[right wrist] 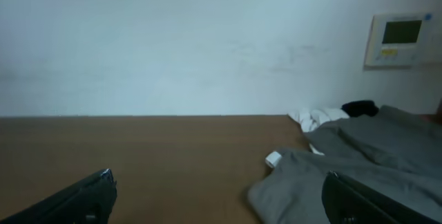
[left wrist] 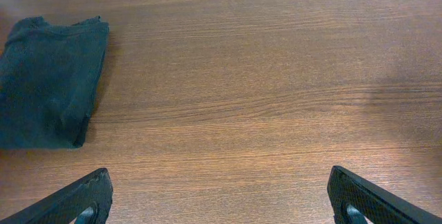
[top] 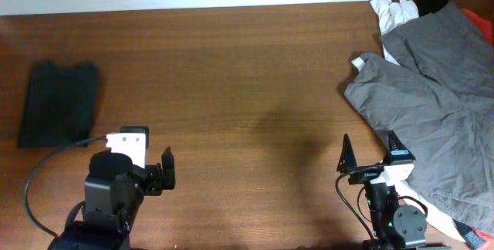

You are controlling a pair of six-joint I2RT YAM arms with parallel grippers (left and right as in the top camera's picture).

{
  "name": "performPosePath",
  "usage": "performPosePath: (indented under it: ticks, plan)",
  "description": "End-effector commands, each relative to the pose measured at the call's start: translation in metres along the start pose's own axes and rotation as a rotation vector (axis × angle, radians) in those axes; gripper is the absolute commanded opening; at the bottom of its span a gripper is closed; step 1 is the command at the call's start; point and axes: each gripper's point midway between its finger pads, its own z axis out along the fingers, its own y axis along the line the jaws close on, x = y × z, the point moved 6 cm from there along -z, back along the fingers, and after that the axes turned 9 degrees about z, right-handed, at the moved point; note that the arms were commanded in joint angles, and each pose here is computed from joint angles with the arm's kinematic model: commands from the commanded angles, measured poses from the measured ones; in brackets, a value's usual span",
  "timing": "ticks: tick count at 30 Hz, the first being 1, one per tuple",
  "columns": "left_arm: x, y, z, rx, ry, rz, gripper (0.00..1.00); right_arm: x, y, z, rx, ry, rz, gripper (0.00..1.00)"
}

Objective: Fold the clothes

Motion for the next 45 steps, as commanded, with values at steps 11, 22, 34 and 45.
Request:
performPosePath:
  ticks: [11,22,34,45]
  plan:
    - [0.001,0.000,0.000,-0.008,0.001,0.007,0.99,0.031,-0.003,-0.003,-0.009,0.163,-0.085,0.99]
    - [0.001,0.000,0.000,-0.008,0.001,0.007,0.99,0.031,-0.003,-0.003,-0.008,0.163,-0.086,0.99]
    - [0.001,0.000,0.000,-0.008,0.001,0.007,0.99,0.031,-0.003,-0.003,-0.009,0.163,-0.085,0.99]
    - [0.012,0.004,0.000,-0.025,-0.017,-0.012,0.99,0.031,-0.003,-0.003,-0.009,0.163,-0.085,0.99]
